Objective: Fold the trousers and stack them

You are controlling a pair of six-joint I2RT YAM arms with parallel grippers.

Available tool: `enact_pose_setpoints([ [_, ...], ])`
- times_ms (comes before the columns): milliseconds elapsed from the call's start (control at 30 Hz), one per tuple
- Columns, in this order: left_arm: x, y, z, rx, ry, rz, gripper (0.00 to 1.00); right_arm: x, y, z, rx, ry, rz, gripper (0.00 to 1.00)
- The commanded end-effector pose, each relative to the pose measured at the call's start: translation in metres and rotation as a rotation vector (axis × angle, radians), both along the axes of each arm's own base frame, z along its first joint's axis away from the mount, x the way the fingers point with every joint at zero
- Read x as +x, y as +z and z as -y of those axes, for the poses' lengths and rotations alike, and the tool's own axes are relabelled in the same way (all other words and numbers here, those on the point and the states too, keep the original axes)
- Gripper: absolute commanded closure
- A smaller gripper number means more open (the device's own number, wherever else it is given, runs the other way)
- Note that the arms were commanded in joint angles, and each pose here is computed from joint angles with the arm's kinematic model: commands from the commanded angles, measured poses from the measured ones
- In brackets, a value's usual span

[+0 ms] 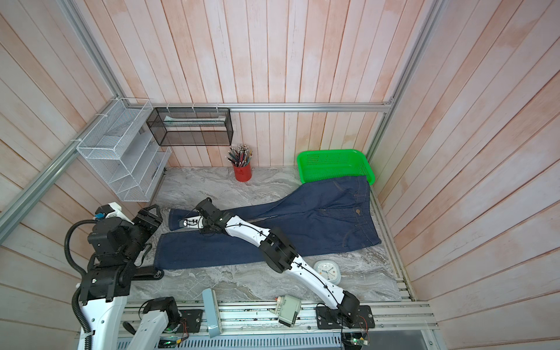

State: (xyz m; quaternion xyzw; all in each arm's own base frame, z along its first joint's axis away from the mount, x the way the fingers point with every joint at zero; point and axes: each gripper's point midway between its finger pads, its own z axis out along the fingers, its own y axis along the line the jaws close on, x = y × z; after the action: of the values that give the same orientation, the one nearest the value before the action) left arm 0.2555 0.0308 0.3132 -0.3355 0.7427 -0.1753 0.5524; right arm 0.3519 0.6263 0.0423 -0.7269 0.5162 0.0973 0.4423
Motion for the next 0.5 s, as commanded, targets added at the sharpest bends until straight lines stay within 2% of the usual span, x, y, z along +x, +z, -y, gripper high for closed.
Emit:
enact_pose_setpoints([
  [0, -0.005, 0.006, -0.006, 0.026, 0.027, -0.003, 0.32, -0.014, 0.054, -0.001, 0.062, 0.055, -0.051, 1.00],
  [133, -0.005, -0.001, -0.007, 0.037, 0.027, -0.046, 0.30, -0.044, 0.107, 0.015, 0.084, 0.138, -0.167, 1.00],
  [467, -0.011, -0.017, -0.005, 0.050, 0.006, -0.144, 0.28, -0.115, 0.130, 0.083, -0.058, 0.173, -0.623, 1.00],
])
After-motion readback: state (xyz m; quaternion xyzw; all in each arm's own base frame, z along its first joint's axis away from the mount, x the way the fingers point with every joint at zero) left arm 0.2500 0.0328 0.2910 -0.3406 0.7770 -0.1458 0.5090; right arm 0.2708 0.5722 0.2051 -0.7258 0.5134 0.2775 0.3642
